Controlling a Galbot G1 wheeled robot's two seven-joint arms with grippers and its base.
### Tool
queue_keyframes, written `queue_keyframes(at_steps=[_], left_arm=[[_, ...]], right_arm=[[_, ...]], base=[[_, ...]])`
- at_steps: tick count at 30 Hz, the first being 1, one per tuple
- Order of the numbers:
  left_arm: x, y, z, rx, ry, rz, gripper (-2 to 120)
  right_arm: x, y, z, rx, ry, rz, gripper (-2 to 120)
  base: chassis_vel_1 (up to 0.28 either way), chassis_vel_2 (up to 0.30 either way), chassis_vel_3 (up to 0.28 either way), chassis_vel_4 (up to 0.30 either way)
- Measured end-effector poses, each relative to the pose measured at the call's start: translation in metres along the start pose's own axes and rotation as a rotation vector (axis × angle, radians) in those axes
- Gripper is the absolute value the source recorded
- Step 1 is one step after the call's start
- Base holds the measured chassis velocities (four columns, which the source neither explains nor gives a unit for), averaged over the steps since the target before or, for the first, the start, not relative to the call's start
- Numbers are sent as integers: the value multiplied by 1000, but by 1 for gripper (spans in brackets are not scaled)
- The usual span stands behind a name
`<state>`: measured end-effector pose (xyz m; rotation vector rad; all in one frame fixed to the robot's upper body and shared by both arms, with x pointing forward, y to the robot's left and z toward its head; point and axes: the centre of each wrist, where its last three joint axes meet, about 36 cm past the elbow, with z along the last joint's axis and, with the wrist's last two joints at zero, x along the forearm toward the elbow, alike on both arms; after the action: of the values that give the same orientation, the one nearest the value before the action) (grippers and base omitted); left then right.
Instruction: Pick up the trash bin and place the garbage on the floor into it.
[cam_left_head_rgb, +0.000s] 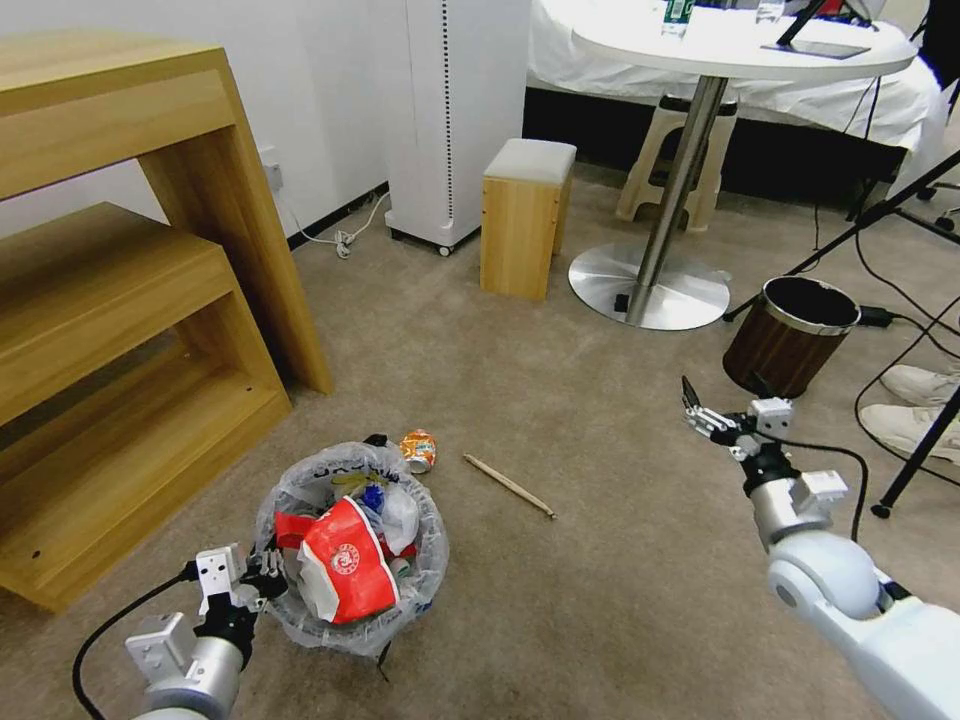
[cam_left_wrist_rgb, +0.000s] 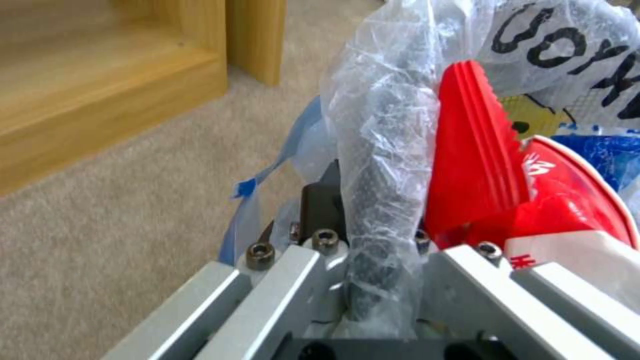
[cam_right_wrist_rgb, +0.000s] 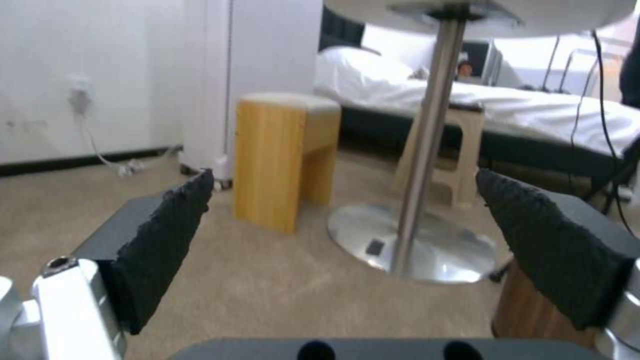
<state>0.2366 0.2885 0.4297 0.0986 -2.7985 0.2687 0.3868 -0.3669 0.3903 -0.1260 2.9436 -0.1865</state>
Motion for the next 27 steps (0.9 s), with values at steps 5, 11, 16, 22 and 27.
queue_keyframes(at_steps=[5, 11, 16, 22, 27], left_arm=[[-3, 10, -16, 14, -20, -20, 1], [-12, 25, -27, 21, -24, -36, 1], [-20, 35, -29, 29, -22, -45, 1], [-21, 48, -36, 16, -13, -65, 1], [-13, 51, -42, 11, -19, -86, 1]], right_arm=[[8, -4, -6, 14, -17, -7, 100], [18, -10, -14, 22, -28, -5, 100], [24, -13, -14, 29, -48, 1, 100], [27, -20, -12, 42, -81, -1, 100], [26, -20, -11, 25, -83, 15, 100]], base=[[0, 0, 0, 0], [0, 0, 0, 0], [0, 0, 0, 0], [0, 0, 0, 0], [0, 0, 0, 0]])
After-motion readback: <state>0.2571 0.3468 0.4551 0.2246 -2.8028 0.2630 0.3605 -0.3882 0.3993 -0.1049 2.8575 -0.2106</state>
